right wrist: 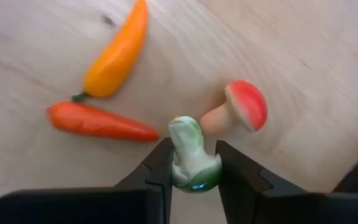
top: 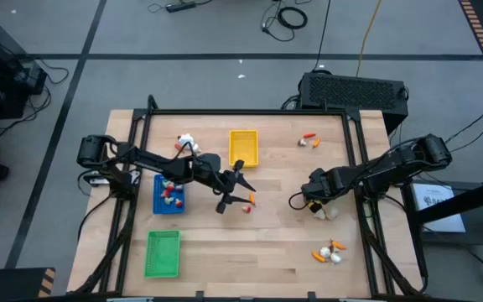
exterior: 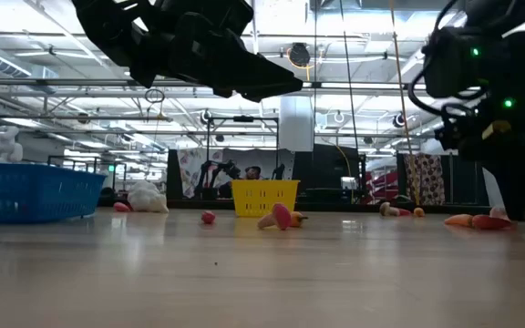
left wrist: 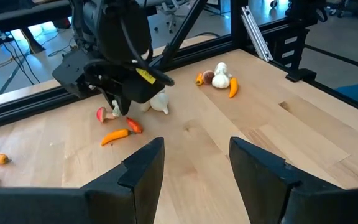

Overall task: Sort produce into baskets
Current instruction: Put the green mushroom into the blue bin

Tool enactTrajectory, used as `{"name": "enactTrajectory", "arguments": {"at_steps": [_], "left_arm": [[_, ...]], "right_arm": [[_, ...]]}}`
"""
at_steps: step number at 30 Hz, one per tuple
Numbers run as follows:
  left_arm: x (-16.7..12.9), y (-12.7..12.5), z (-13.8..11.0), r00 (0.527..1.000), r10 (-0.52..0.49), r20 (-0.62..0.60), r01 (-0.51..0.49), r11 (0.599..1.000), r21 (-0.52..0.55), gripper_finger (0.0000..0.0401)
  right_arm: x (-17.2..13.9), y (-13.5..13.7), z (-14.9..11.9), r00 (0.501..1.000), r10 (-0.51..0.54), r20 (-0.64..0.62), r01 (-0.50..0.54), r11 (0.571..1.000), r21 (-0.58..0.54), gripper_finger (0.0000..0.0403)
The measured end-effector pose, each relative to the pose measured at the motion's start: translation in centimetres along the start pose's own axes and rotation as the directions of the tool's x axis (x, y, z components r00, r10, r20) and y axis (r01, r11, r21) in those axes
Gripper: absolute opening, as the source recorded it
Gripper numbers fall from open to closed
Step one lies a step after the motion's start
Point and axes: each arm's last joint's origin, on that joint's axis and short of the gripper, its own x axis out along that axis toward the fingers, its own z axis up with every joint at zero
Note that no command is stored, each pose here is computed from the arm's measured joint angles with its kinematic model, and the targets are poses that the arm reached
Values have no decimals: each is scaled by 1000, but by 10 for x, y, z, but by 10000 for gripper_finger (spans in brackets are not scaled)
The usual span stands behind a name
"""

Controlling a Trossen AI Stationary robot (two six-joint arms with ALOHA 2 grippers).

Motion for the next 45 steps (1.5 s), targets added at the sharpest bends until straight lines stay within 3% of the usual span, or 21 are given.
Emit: {"name": "enactTrajectory", "arguments": {"at_steps": [8, 14, 19, 23, 27, 30, 33, 35, 40, 45], "left_arm": [[0, -1, -2, 1000, -4, -22, 4, 1000, -8, 190], [0, -1, -3, 1000, -4, -25, 4, 1000, -9, 190], [0, -1, -2, 1000, -3, -20, 3, 1000, -4, 190], [3, 0, -4, 1000, 2, -2, -2, 1000, 4, 190], [9, -2, -5, 999, 5, 41, -7, 999, 47, 190], [15, -5, -6, 997, -1, 73, -4, 997, 72, 190], [20, -10, -7, 994, -8, 108, -3, 994, 107, 190], [23, -13, -8, 992, -16, 123, -3, 988, 154, 189], [32, -19, -7, 983, -26, 180, -21, 966, 257, 190], [52, -10, -7, 988, -18, 152, -13, 980, 199, 189]], "right_arm": [[-28, 9, 7, 1000, 21, -10, -22, 999, -36, 84], [-31, 12, 8, 999, 45, -2, -45, 998, -42, 84], [-33, 27, 15, 977, 201, 64, -195, 976, -92, 84], [-40, 46, 25, 901, 403, 162, -367, 906, -211, 84], [-53, 64, 32, 774, 597, 209, -510, 785, -352, 84], [-61, 72, 36, 686, 690, 232, -564, 705, -430, 84], [-67, 76, 39, 627, 736, 256, -583, 661, -473, 84], [-69, 78, 39, 605, 758, 244, -597, 635, -491, 84], [-70, 78, 39, 595, 766, 245, -601, 626, -497, 84], [-71, 79, 39, 581, 781, 228, -617, 606, -502, 84]]}}
